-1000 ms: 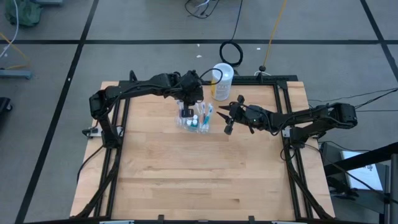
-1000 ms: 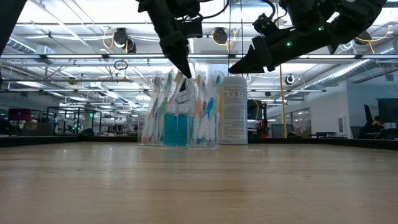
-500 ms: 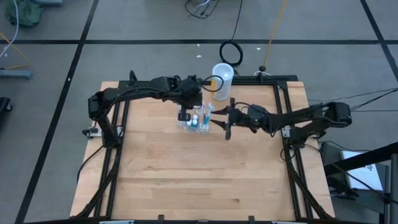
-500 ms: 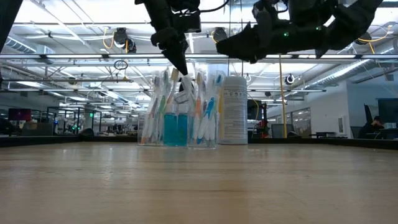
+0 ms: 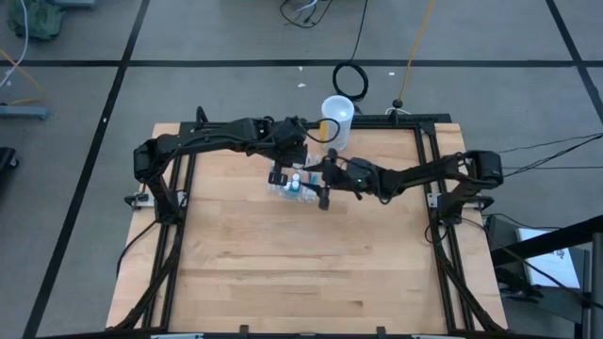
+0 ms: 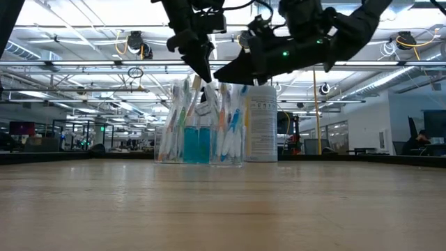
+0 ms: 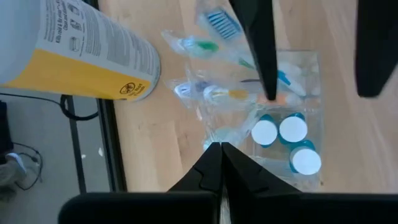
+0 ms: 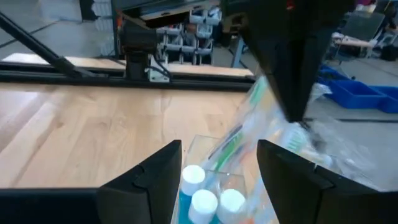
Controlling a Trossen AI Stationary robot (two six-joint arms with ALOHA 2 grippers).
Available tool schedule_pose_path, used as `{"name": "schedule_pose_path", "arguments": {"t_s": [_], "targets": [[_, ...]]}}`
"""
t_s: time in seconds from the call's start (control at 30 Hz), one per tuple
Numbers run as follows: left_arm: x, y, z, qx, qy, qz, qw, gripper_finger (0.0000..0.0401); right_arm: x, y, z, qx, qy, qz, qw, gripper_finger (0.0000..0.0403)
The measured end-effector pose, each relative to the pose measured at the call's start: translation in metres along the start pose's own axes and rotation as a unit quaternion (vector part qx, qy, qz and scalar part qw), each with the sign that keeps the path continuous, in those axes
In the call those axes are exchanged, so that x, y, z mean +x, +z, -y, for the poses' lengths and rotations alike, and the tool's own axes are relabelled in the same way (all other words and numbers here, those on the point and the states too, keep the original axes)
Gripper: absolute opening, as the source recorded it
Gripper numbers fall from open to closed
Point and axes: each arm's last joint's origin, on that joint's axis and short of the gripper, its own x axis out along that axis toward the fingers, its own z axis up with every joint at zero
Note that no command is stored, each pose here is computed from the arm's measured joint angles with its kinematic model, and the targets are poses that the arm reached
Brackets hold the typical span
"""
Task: Pick & Place toothbrushing station
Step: Adjust the toothbrushes into the transparent organizer
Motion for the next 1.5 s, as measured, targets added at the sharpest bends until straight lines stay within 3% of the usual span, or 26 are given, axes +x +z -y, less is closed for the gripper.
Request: {"name": "schedule_pose_path", "arguments": {"t_s": [0.2,0.4,0.83,1.2,1.4,1.5], "targets": [[0.0,0.002,0.003,0.006,0.003,-0.002,1.0,0.001,0.018,-0.008,0.001,-0.002,-0.015,-0.031,0.999,0.0202],[-0.001,0.005,0.009,0.015,0.003,-0.005,1.0,0.0006,0.023,-0.015,0.008,-0.004,-0.084,-0.051,0.995,0.0201],[-0.003,0.011,0.018,0.045,0.021,-0.014,0.999,0.0003,0.023,-0.016,0.008,-0.029,-0.08,-0.053,0.995,0.0193],[-0.004,0.015,0.025,0.069,0.037,-0.018,0.997,0.0011,0.023,-0.016,0.008,-0.044,-0.078,-0.054,0.994,0.0095],[-0.004,0.014,0.024,0.039,0.058,-0.03,0.997,0.0007,0.023,-0.016,0.008,-0.054,-0.079,-0.055,0.994,0.0012],[-0.004,0.012,0.023,0.023,0.077,-0.049,0.996,0.0005,0.023,-0.016,0.008,-0.058,-0.079,-0.056,0.994,0.0008]]}}
